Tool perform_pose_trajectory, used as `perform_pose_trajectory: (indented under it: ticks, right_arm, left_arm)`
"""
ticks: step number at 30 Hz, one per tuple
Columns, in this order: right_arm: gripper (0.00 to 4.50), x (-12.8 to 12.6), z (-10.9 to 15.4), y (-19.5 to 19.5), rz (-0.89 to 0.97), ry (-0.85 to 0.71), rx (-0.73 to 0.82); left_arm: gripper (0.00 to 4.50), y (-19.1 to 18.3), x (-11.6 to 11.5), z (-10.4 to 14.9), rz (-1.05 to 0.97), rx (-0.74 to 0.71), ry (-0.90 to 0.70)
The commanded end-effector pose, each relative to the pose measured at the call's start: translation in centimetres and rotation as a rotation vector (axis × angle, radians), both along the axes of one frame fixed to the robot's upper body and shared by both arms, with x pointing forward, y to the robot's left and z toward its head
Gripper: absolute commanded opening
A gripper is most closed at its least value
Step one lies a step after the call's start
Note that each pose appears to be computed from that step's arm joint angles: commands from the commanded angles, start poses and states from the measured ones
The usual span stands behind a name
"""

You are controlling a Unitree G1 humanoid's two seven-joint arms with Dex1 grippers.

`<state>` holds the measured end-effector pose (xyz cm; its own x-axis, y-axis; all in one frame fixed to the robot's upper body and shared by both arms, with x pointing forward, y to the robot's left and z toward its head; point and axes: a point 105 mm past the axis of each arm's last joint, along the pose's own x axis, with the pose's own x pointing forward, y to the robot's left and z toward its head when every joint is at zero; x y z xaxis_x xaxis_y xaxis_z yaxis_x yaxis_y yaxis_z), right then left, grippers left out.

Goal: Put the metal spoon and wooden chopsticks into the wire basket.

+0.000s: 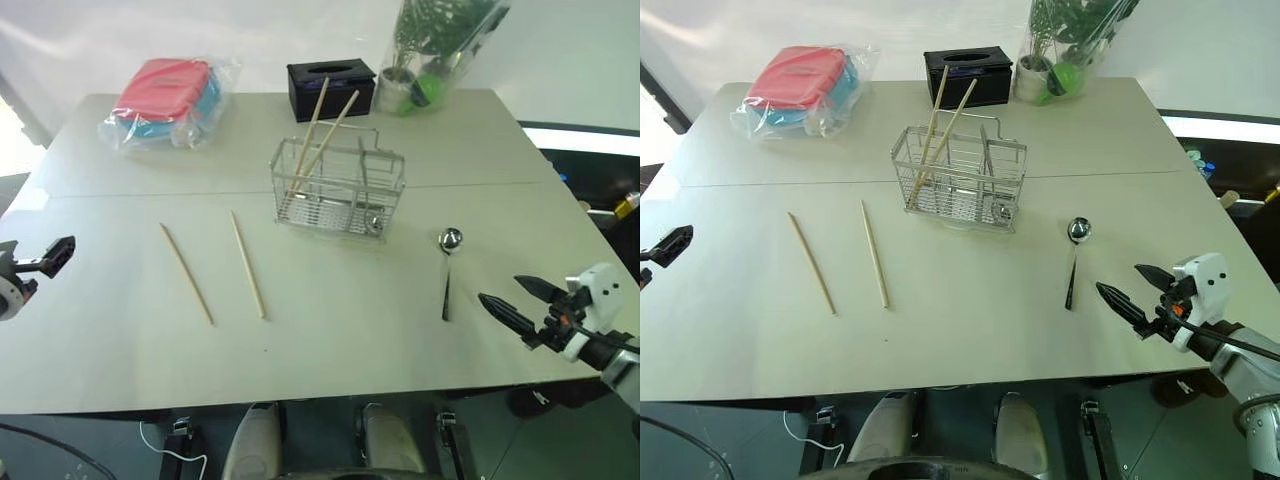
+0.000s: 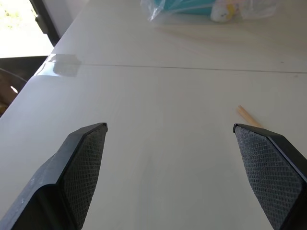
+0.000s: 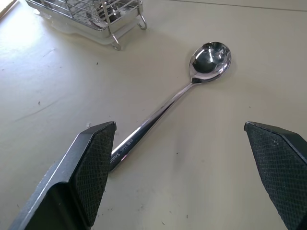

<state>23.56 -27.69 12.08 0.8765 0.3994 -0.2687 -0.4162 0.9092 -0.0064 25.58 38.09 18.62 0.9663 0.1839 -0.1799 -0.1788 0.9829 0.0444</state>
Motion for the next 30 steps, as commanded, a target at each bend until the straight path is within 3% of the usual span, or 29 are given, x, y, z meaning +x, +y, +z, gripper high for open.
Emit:
perform_pose_trajectory:
  ticks: [1, 23, 26, 30]
  right_arm:
    - [4.43, 0.3, 1.4, 0.7, 0.021, -0.058, 0.002]
    - [4.43, 2.2, 4.3, 0.5, -0.029, -0.076, -0.097]
    - [4.43, 2.9, 4.8, 0.9, -0.068, -0.055, -0.108]
    - [4.43, 4.3, 6.0, 1.4, -0.148, -0.05, -0.076]
  left_arm:
    - [4.43, 0.3, 0.3, 1.4, 0.019, 0.078, -0.026]
    - [4.43, -3.9, 2.7, 3.3, -0.161, 0.05, -0.076]
    - [4.43, -5.7, 3.2, 4.1, -0.269, 0.034, -0.083]
    - [4.43, -11.7, 2.7, 6.5, -0.634, 0.015, -0.113]
